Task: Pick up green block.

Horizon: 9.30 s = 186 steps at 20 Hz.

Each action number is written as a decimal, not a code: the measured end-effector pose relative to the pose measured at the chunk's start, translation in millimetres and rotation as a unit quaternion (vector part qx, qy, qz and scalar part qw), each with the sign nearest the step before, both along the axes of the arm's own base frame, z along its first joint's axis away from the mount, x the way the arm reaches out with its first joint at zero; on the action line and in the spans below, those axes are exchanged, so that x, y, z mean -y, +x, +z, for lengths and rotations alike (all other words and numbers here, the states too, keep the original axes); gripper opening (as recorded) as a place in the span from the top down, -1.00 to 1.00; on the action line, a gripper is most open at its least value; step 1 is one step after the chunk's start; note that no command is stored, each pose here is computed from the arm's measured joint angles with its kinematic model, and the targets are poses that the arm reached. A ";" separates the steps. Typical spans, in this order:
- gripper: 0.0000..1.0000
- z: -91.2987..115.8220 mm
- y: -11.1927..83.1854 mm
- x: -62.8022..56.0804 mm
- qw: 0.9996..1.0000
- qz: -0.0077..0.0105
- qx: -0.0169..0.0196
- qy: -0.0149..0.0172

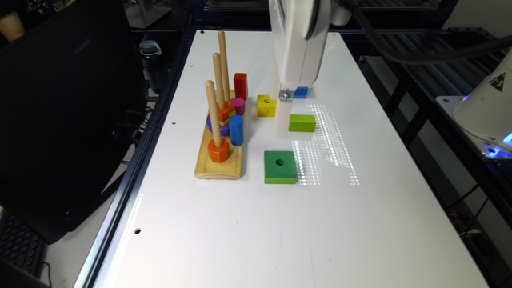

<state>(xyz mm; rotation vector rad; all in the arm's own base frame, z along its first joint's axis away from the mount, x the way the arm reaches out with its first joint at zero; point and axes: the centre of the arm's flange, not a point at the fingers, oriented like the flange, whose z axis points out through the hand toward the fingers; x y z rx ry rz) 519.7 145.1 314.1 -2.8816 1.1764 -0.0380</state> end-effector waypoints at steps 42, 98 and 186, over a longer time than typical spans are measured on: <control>-1.00 -82.7 5.6 -2.2 1.000 0.001 -0.011 0.000; -1.00 -140.9 -1.6 -7.2 1.000 0.000 -0.015 -0.002; 1.00 38.8 -11.7 2.8 1.000 -0.002 -0.004 -0.006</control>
